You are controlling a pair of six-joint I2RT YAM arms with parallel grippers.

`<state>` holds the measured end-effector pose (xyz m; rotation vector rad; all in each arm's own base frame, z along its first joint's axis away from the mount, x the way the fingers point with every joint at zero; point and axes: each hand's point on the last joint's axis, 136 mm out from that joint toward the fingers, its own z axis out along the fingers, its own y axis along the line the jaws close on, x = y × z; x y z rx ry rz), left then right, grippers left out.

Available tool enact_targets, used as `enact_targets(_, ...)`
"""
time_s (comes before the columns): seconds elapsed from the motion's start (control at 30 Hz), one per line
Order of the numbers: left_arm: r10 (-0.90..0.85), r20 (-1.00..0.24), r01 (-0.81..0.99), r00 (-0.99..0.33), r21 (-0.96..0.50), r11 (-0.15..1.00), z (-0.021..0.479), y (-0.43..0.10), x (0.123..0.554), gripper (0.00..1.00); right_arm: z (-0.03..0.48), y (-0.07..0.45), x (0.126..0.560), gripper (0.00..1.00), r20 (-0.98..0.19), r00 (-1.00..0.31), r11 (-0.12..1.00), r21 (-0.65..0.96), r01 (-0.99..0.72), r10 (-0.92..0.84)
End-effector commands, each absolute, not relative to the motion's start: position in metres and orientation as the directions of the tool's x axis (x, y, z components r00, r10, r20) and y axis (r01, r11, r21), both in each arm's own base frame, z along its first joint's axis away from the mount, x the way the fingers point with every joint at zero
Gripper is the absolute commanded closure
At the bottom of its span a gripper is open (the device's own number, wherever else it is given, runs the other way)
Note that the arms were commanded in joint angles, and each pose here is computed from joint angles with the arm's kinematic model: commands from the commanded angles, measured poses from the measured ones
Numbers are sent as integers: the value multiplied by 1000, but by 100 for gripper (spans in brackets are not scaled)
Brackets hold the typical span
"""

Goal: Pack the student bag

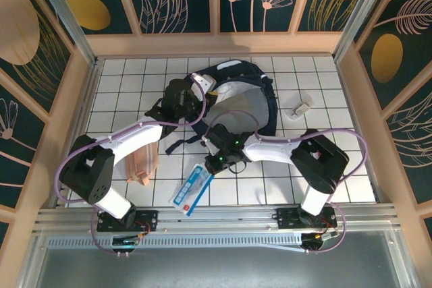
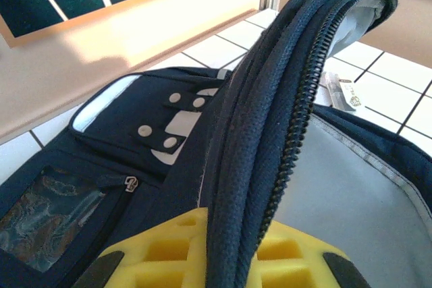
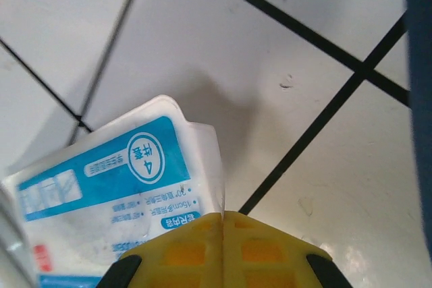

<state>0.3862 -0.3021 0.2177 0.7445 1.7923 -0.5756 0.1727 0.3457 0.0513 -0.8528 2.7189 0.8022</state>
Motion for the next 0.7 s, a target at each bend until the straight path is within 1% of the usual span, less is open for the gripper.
enact_targets(0.0,135,-980,730,-147,-16,683,269,-299,385,100,110,346,171,100,-389,-830,642,527,-557,-400)
enact_targets(0.07,133,-982,732,-136,-9,682,277,-298,384,100,135,335,173,100,-407,-840,628,561,-539,-358)
enact_targets(0.17,121,-986,735,-114,-1,678,290,-297,382,100,163,301,185,100,-412,-869,620,616,-486,-272)
enact_targets(0.27,102,-989,745,-103,-9,667,302,-298,380,100,185,262,209,100,-444,-879,622,643,-447,-173)
enact_targets(0.33,99,-991,767,-92,-7,642,308,-302,375,100,198,242,230,100,-476,-872,621,651,-437,-115)
enact_targets(0.4,96,-992,783,-77,-1,622,312,-305,372,100,213,232,248,100,-487,-871,572,697,-432,-65)
enact_targets(0.5,85,-995,803,-55,6,596,316,-307,367,100,224,221,278,100,-463,-886,480,781,-399,16)
enact_targets(0.57,79,-996,811,-48,7,585,320,-309,365,100,222,212,300,100,-417,-906,453,823,-342,75)
enact_targets(0.6,76,-996,815,-47,6,580,320,-310,364,100,219,209,310,100,-399,-912,453,833,-317,97)
enact_targets(0.67,75,-996,821,-44,7,571,321,-310,361,100,207,201,330,100,-376,-917,491,829,-269,131)
